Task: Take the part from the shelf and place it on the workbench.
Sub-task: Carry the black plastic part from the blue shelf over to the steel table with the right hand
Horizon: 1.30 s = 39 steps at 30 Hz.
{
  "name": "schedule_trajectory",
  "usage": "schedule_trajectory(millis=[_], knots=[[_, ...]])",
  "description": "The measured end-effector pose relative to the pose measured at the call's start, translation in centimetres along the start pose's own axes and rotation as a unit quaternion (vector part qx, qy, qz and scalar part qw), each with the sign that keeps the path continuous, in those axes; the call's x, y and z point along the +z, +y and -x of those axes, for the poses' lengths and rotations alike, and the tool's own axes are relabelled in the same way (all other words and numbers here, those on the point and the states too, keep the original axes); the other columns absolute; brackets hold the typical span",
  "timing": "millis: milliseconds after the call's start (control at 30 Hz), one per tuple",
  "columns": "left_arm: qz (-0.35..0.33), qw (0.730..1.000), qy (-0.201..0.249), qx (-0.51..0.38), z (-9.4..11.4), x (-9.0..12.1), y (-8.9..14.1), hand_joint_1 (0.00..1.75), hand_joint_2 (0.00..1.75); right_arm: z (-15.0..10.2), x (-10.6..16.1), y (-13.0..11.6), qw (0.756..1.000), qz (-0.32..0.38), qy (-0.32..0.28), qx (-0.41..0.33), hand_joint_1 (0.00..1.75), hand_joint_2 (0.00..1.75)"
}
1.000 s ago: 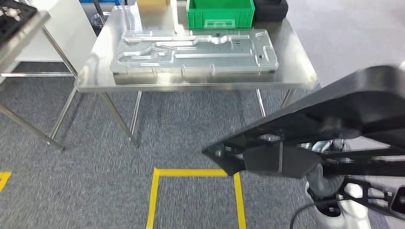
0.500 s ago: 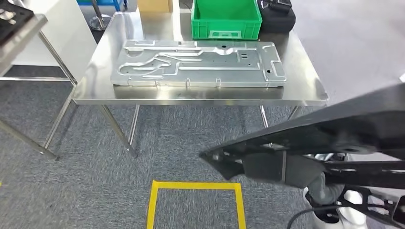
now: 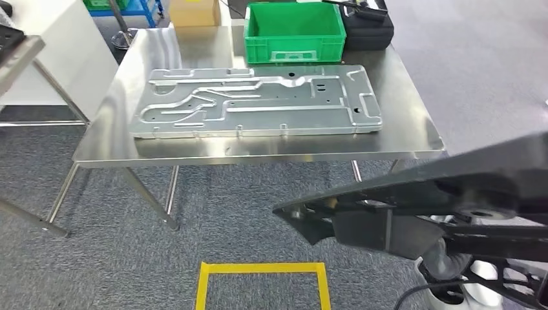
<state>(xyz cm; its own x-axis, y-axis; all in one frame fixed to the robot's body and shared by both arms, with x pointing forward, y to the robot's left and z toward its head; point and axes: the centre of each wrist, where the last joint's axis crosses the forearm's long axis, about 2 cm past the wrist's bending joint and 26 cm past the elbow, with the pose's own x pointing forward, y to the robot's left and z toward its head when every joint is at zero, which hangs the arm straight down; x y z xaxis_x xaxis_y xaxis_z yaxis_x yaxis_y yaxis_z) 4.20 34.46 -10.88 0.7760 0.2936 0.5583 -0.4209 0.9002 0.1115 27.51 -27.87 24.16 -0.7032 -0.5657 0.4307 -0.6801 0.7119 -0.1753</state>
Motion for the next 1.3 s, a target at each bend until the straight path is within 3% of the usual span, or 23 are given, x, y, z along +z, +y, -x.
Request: schedule_trajectory(millis=[600,733,833,1033,1300], knots=[[0.000,1.000,0.003,-0.003,0.2,0.1,0.1,0.00,1.75,-0.3,0.4,-0.8,1.000,0.010,0.004,0.016,1.75,1.75],[0.002,1.000,-0.001,-0.003,0.4,0.2,0.0,0.00,1.75,-0.7,1.1,-2.2,0.998,0.022,0.026,0.057,1.75,1.75],[0.006,1.000,-0.002,0.001,0.7,0.4,-0.3,0.00,1.75,-1.3,2.0,-4.7,0.989,0.037,0.062,0.126,1.75,1.75],[0.011,1.000,-0.008,0.001,0.6,0.3,-0.4,0.00,1.75,-3.3,1.5,-10.8,0.937,0.055,0.123,0.322,1.75,1.75],[0.021,1.000,-0.014,-0.008,0.4,0.2,-0.3,0.00,1.75,-5.3,-3.7,-19.3,0.793,0.040,0.209,0.571,1.75,1.75]])
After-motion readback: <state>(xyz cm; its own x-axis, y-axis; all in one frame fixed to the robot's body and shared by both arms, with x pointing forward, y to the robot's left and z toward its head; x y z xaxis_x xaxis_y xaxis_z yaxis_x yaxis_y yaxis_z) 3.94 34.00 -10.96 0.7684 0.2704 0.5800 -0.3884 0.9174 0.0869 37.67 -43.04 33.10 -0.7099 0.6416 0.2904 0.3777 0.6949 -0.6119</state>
